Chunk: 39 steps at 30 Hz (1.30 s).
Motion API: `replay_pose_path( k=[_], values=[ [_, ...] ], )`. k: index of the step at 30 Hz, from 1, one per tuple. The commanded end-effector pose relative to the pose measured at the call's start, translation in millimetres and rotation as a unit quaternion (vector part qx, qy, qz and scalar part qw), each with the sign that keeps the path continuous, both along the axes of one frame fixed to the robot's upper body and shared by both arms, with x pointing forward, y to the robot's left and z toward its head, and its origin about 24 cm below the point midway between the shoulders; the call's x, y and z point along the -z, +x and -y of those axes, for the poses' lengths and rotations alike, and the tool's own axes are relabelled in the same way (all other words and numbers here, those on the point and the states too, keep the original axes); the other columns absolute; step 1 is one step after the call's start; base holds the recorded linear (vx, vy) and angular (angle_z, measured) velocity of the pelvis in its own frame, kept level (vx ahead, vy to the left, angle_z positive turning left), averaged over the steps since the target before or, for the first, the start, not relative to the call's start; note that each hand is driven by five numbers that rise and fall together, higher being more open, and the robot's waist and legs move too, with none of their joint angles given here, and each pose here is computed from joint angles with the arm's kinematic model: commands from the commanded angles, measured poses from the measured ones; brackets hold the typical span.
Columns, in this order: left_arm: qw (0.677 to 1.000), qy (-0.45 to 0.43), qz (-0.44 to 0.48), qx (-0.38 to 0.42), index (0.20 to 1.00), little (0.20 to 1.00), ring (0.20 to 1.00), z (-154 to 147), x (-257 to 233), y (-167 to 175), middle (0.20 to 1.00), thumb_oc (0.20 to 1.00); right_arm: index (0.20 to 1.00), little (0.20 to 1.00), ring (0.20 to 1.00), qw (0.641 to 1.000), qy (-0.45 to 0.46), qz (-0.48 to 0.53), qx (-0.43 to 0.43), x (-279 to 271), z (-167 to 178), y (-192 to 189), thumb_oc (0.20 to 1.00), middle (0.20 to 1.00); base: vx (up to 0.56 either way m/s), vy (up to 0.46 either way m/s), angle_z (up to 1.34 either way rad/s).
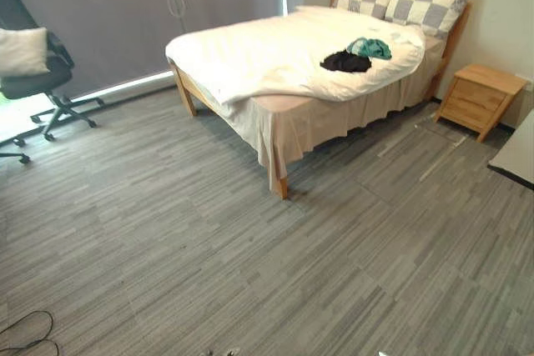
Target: Tidy up the quilt and then pick up the clothes from the bed and put them into the laundry hamper.
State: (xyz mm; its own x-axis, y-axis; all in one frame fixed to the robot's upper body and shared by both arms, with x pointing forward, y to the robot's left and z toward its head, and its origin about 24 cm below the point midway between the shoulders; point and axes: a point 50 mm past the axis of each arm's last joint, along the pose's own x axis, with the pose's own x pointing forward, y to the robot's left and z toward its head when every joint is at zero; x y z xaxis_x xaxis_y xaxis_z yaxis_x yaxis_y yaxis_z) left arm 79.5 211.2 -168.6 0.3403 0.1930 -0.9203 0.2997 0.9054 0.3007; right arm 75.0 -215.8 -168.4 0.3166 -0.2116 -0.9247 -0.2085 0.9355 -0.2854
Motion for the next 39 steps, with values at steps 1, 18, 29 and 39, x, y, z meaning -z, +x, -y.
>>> replay_pose_path(
  k=[1,18,29,39],
  values=[
    [0.996,-0.019,0.081,0.032,1.000,1.000,1.000,22,-12,58,1.000,1.000,1.000,1.000,1.000,0.996,0.028,0.079,-0.011,-10,-26,54,1.000,1.000,-0.01,0.047,-0.12],
    [0.997,0.005,0.049,0.053,1.000,1.000,1.000,9,-9,45,1.000,1.000,1.000,1.000,1.000,0.995,0.039,0.056,0.069,-5,-17,37,1.000,1.000,0.32,-0.063,-0.20],
    [0.988,0.004,0.157,0.010,1.000,1.000,1.000,17,-27,89,1.000,1.000,1.000,1.000,1.000,0.996,-0.008,0.089,-0.016,-15,-11,65,1.000,1.000,0.42,-0.116,-0.20],
    [0.995,0.031,0.094,0.003,1.000,1.000,1.000,0,-16,60,1.000,1.000,1.000,1.000,1.000,0.994,0.032,0.101,-0.001,-14,-33,68,1.000,1.000,0.49,0.186,0.10]
  ],
)
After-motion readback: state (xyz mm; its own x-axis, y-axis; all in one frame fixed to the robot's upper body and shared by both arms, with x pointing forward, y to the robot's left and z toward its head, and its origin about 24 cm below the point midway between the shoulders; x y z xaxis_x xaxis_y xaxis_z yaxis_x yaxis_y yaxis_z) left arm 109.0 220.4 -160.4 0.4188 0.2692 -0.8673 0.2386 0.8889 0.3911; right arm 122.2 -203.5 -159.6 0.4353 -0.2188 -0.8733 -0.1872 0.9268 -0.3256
